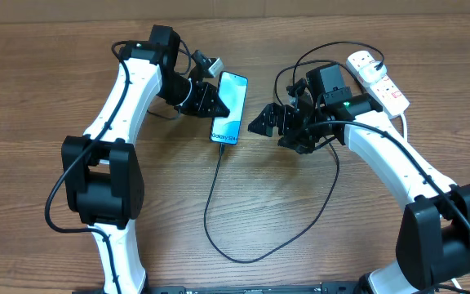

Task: Plug charger to phone and switch on socket
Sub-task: 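Lower the phone flat onto the table with the left gripper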

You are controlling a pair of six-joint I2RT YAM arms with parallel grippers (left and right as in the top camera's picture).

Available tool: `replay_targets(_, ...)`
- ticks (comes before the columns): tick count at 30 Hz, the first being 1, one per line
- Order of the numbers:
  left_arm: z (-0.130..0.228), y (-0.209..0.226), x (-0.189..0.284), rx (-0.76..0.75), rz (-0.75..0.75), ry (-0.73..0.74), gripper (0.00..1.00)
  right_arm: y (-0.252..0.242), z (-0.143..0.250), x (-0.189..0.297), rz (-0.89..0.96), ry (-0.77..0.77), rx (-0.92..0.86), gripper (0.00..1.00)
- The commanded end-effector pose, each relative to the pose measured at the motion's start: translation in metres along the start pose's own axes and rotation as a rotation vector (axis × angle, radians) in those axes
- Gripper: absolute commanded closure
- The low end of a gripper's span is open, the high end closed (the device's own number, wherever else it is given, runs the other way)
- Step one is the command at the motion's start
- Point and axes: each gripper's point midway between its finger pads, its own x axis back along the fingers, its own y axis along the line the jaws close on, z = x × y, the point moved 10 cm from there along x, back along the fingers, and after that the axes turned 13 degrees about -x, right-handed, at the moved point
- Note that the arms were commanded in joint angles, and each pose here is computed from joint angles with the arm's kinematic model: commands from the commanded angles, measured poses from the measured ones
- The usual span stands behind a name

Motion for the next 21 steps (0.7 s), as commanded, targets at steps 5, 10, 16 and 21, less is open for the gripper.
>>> replay_targets(5, 0.008, 0.034, -0.036, 0.219, 0.083, 0.047, 0.96, 0.0, -0.003, 0.002, 0.007, -0.017, 0.007, 0.04)
replay_targets(10, 0.016, 0.051, -0.058, 0.375, 0.247, 0.032, 0.96, 0.0, -0.002, 0.002, 0.01, -0.014, 0.004, 0.04)
replay_targets(16, 0.028, 0.069, -0.08, 0.426, 0.263, 0.068, 0.96, 0.0, -0.002, 0.002, 0.01, -0.014, 0.004, 0.03)
replay_targets(21, 0.028, 0.078, -0.084, 0.402, 0.221, 0.066, 0.96, -0.001, -0.002, 0.002, 0.011, -0.013, 0.003, 0.03)
